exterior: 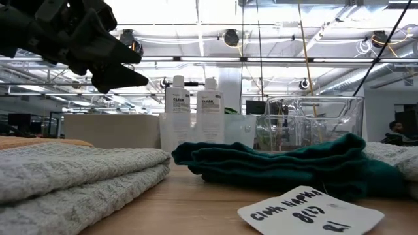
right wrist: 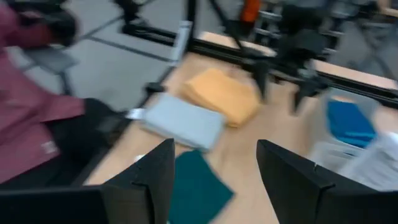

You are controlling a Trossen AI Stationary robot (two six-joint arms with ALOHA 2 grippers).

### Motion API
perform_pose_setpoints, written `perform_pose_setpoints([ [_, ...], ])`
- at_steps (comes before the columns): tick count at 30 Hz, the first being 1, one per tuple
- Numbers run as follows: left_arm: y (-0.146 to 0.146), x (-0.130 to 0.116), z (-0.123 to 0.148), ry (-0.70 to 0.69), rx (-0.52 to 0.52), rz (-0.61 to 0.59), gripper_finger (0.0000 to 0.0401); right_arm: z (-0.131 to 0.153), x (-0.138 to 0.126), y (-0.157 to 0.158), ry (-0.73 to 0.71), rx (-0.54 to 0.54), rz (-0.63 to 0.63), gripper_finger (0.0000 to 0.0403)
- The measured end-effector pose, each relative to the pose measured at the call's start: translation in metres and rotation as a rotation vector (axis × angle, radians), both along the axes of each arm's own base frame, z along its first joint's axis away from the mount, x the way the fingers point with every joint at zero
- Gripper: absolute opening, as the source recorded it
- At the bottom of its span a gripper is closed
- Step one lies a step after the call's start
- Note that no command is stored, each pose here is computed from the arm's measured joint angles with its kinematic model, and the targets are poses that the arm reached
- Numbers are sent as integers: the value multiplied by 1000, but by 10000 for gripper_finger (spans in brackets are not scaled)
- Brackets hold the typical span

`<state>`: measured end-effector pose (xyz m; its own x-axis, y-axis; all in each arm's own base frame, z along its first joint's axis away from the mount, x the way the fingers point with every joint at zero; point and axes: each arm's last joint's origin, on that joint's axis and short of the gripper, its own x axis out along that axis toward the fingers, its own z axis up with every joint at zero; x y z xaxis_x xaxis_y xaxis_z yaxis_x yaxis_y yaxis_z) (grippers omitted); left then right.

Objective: Pick & Place Kitchen Items
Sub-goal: Put the white plastic restorer bottle into the white bin

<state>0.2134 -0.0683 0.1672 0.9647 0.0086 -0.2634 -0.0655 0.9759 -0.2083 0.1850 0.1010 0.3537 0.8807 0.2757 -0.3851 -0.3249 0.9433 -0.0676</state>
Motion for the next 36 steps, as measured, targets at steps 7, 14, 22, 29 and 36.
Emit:
perform_pose_setpoints([
  [7, 2, 0, 0, -5, 14, 51, 312, 1, -26, 38, 8, 34, 239, 199],
  [14, 5, 1, 0, -6, 9, 69, 312, 21, -49, 56, 253, 55, -77, 218],
  [22, 12, 3, 0, -6, -12, 106, 312, -6, -56, 71, 946, 199, -516, 220],
  [29, 14, 3, 0, -6, -38, 114, 312, -18, -64, 82, 1103, 261, -731, 200],
  [36, 14, 3, 0, -5, -34, 111, 312, -18, -67, 83, 1106, 326, -806, 196],
])
